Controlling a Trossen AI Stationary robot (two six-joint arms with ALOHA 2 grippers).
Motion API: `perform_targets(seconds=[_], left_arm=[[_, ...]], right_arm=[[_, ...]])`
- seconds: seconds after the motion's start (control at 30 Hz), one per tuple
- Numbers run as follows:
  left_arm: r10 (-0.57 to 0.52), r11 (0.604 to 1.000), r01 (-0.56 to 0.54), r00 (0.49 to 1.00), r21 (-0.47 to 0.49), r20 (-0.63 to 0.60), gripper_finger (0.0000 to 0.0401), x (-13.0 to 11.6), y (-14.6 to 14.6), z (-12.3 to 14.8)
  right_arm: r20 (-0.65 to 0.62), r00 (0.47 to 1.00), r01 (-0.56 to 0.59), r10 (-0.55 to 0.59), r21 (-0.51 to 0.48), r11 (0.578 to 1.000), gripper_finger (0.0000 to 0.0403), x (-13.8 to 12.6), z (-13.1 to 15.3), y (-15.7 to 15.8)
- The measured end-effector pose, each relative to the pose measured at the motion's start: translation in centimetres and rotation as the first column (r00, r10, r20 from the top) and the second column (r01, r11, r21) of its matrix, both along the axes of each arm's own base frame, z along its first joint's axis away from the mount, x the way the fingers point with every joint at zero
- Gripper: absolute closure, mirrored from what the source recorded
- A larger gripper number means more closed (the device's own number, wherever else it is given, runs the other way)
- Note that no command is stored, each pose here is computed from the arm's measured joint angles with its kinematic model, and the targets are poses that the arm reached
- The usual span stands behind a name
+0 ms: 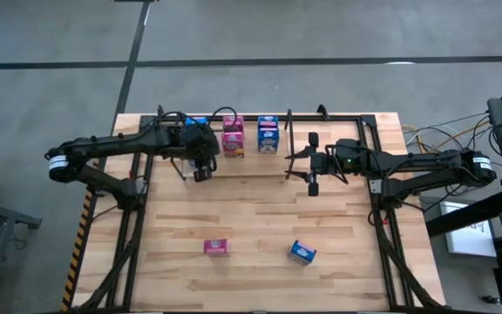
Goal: Stack cereal on shelf
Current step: Put the light blue cereal box on the shelf aligned with the light blue cereal box, then put the blue cereal box on the shelf aligned with the blue cereal box
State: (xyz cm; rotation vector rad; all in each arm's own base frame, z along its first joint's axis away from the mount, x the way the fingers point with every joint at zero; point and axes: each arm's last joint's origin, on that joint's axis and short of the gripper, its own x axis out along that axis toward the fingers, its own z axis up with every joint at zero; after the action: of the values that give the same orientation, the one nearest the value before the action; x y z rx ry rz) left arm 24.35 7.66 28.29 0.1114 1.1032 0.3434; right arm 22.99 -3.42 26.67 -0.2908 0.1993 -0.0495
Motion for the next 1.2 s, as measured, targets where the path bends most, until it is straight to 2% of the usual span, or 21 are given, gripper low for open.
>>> perform_targets(seconds=[0.47, 0.63, 0.77, 1.03, 1.2], left_arm=[[0.023, 1.0, -0.023, 1.0, -0.013, 0.003, 0.0327, -0.2, -0.1, 0.1], [0.012, 1.0, -0.012, 0.998, 0.002, 0.068, 0.0327, -0.6, -0.5, 1.1], [-0.037, 0.999, 0.035, 0.988, 0.015, 0.147, 0.0327, -0.8, -1.7, 2.1], [-0.19, 0.981, 0.186, 0.919, 0.044, 0.346, 0.0327, -1.1, -4.8, 3.3], [-0.297, 0.955, 0.261, 0.821, 0.141, 0.487, 0.0327, -1.7, -6.3, 4.3]], right_arm=[[0.0, 1.0, 0.001, -0.001, 0.007, 1.0, 0.022, 0.0, 0.0, 0.0], [0.001, 1.0, 0.004, -0.004, 0.017, 1.0, 0.022, 0.0, 0.0, 0.0], [0.002, 1.0, 0.007, -0.007, 0.036, 0.999, 0.022, 0.0, 0.0, 0.0], [0.009, 1.0, 0.027, -0.029, 0.144, 0.989, 0.022, 0.0, 0.0, 0.0], [0.015, 1.0, 0.024, -0.028, 0.211, 0.977, 0.022, 0.1, 0.1, 0.4]])
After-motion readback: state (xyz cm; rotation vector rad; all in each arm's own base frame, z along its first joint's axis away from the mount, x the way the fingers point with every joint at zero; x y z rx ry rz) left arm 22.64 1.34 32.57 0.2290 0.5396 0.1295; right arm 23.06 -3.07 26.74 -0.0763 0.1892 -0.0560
